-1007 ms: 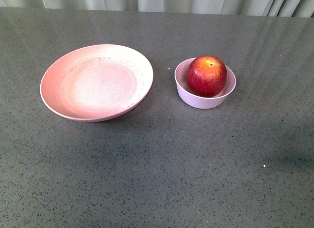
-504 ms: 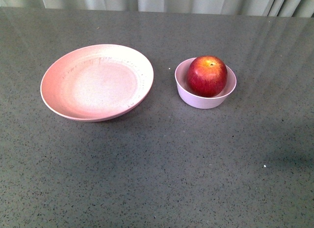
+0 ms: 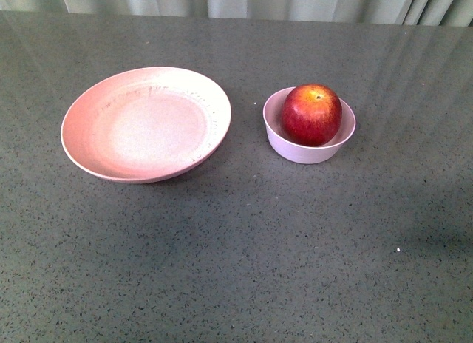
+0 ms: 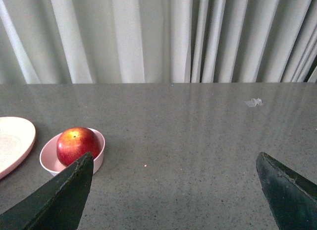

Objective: Move apple from plate to bowl

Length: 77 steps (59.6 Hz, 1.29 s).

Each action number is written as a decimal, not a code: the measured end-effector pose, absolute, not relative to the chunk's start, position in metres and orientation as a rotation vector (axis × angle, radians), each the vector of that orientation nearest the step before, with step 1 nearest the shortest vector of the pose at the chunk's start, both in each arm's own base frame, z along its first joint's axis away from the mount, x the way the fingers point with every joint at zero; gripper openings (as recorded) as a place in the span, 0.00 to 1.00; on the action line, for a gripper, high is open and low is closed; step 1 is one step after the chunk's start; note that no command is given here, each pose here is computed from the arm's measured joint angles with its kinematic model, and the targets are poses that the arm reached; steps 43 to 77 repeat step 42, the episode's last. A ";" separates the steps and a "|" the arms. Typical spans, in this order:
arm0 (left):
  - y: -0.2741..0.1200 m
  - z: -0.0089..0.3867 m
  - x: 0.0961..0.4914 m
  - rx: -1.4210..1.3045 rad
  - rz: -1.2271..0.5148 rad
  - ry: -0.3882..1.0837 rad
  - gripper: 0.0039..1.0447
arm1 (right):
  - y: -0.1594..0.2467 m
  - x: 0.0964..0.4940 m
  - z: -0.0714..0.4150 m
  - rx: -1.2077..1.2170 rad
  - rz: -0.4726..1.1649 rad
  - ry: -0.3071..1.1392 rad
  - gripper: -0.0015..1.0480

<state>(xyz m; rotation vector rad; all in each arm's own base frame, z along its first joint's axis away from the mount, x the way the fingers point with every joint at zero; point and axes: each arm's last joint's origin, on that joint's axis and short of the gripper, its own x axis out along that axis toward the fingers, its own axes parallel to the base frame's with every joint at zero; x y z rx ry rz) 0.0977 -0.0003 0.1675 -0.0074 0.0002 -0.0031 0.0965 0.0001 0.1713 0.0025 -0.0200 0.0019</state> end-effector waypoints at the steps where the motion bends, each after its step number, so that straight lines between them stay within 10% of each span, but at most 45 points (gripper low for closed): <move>1: 0.000 0.167 0.098 -0.008 -0.003 0.000 0.49 | 0.000 0.097 0.171 0.002 0.002 -0.020 0.91; 15: 0.000 0.167 0.098 -0.007 -0.003 0.000 0.93 | 0.000 0.097 0.171 0.002 0.002 -0.020 0.91; 77: 0.000 0.167 0.098 -0.005 -0.003 0.000 0.92 | 0.000 0.097 0.171 0.002 0.002 -0.020 0.91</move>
